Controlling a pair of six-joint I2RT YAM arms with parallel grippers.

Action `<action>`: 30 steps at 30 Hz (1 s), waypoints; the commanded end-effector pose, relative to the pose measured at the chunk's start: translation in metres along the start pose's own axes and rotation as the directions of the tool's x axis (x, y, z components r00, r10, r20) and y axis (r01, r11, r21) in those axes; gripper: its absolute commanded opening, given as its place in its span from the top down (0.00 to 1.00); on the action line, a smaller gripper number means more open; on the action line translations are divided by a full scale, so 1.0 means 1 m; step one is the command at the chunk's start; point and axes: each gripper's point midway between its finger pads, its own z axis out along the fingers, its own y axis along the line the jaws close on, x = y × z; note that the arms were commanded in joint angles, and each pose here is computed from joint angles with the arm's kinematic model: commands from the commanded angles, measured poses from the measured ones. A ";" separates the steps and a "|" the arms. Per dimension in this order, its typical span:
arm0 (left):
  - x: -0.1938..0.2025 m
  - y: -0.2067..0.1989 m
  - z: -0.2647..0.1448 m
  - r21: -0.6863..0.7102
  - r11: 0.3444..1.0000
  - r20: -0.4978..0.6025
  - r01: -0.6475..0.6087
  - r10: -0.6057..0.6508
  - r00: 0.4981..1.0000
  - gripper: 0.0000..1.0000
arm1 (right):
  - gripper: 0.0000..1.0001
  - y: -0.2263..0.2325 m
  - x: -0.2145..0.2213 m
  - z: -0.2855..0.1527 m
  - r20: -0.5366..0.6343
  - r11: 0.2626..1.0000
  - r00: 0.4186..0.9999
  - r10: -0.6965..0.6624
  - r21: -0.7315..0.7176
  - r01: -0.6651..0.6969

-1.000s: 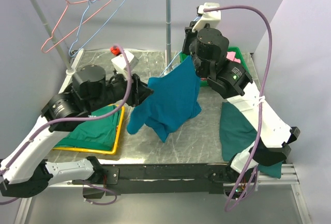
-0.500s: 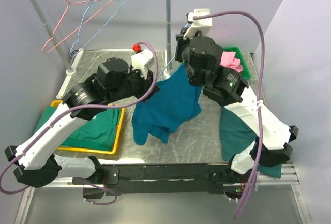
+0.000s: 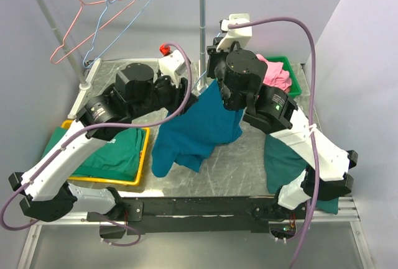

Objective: Place the t-shirt on the hanger

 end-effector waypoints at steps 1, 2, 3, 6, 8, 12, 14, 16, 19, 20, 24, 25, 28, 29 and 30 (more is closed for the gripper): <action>-0.044 0.001 -0.023 -0.016 1.000 0.149 -0.015 0.017 0.989 0.53 | 1.00 -0.004 -0.025 -0.002 0.061 0.999 0.997 0.047 0.018 -0.048; -0.044 0.002 -0.027 -0.023 1.000 0.148 -0.019 0.022 0.989 0.49 | 1.00 -0.007 -0.026 0.000 0.062 0.999 0.997 0.044 0.025 -0.046; -0.047 0.007 -0.037 -0.048 0.999 0.164 -0.017 0.025 0.986 0.48 | 1.00 -0.009 -0.027 0.001 0.063 0.998 0.997 0.048 0.024 -0.050; -0.041 0.014 -0.059 -0.082 0.996 0.158 -0.025 0.037 0.987 0.46 | 1.00 -0.014 -0.028 0.006 0.059 0.998 0.997 0.053 0.025 -0.055; -0.030 0.019 -0.068 -0.102 0.994 0.127 -0.027 0.040 0.991 0.47 | 1.00 -0.017 -0.029 0.007 0.060 0.998 0.997 0.046 0.032 -0.048; -0.015 0.017 -0.084 -0.087 0.996 0.086 -0.023 0.031 0.996 0.50 | 1.00 -0.021 -0.026 0.014 0.056 0.998 0.998 0.024 0.062 -0.028; -0.004 0.015 -0.082 -0.070 0.997 0.049 -0.027 0.031 0.998 0.52 | 1.00 -0.019 -0.025 0.016 0.053 0.998 0.998 0.014 0.064 -0.018; 0.009 0.017 -0.075 -0.081 0.996 0.001 -0.026 0.026 1.000 0.56 | 1.00 -0.019 -0.025 0.017 0.052 0.998 0.999 0.012 0.067 -0.015; 0.018 0.021 -0.065 -0.099 0.995 -0.032 -0.030 0.027 0.999 0.59 | 1.00 -0.016 -0.022 0.018 0.043 0.998 0.999 0.012 0.061 -0.015; 0.019 0.021 -0.062 -0.095 0.995 -0.033 -0.029 0.026 0.999 0.59 | 1.00 -0.015 -0.022 0.018 0.041 0.998 0.999 0.013 0.058 -0.015; 0.018 0.016 -0.053 -0.067 0.997 -0.032 -0.033 0.031 0.999 0.65 | 1.00 -0.013 -0.016 0.019 0.027 0.998 1.000 0.008 0.056 -0.009; 0.018 0.016 -0.050 -0.067 0.997 -0.035 -0.035 0.033 0.999 0.69 | 1.00 -0.013 -0.013 0.020 0.022 0.998 1.000 0.004 0.056 -0.005; 0.019 0.017 -0.044 -0.076 0.997 -0.034 -0.031 0.028 0.999 0.80 | 1.00 -0.012 -0.011 0.019 0.018 0.999 1.000 0.005 0.050 -0.006; 0.019 0.017 -0.043 -0.073 0.997 -0.033 -0.034 0.031 0.999 0.82 | 1.00 -0.011 -0.010 0.019 0.016 0.999 1.000 0.003 0.047 -0.003; 0.020 0.018 -0.042 -0.079 0.996 -0.030 -0.029 0.027 0.999 0.83 | 1.00 -0.011 -0.011 0.018 0.018 0.999 1.000 0.005 0.047 -0.006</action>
